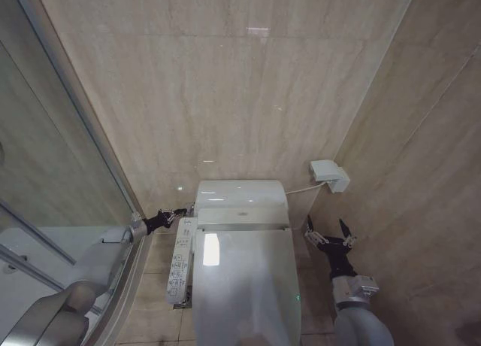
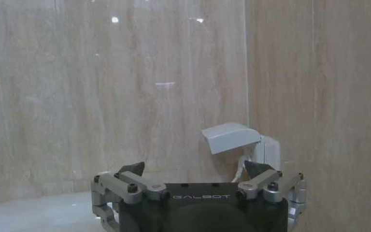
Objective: Open the toilet lid, clean the toilet bowl with a toilet brush, close the toilet lid, and flush.
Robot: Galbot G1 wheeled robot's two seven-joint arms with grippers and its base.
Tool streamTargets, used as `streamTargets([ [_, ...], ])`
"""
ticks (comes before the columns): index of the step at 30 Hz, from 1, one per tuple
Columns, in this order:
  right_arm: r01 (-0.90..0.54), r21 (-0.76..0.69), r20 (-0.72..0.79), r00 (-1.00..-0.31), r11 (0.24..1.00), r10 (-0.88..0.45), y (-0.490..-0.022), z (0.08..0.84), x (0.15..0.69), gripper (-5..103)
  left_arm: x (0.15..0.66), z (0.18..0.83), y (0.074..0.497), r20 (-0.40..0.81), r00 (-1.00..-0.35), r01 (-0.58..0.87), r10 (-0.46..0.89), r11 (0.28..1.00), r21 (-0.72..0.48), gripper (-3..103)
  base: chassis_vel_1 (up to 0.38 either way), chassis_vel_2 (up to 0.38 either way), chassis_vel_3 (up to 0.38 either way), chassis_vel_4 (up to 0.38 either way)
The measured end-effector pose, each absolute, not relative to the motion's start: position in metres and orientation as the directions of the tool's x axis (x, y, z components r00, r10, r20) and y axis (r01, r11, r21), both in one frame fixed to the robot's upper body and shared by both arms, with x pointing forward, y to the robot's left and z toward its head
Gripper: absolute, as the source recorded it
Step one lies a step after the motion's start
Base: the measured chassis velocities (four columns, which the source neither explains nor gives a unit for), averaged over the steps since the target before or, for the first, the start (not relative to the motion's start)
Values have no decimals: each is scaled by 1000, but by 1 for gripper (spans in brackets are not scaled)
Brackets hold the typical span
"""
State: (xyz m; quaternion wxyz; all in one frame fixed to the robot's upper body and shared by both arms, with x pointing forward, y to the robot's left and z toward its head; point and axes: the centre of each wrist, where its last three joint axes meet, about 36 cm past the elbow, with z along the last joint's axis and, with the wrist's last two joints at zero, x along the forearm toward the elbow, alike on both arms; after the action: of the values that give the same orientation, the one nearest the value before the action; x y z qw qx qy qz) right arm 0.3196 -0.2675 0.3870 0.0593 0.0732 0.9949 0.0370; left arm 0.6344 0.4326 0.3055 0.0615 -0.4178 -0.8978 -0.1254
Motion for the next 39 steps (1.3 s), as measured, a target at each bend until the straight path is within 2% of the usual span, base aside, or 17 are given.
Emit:
streamTargets([
  [17,141,82,-113,-982,987,150,-267,387,320,100,640,300,413,197,-630,777,751,610,158,0,0,0,0,0],
  [39,141,82,-113,-982,987,150,-268,387,320,100,635,293,425,216,-659,751,720,646,139,0,0,0,0,0],
])
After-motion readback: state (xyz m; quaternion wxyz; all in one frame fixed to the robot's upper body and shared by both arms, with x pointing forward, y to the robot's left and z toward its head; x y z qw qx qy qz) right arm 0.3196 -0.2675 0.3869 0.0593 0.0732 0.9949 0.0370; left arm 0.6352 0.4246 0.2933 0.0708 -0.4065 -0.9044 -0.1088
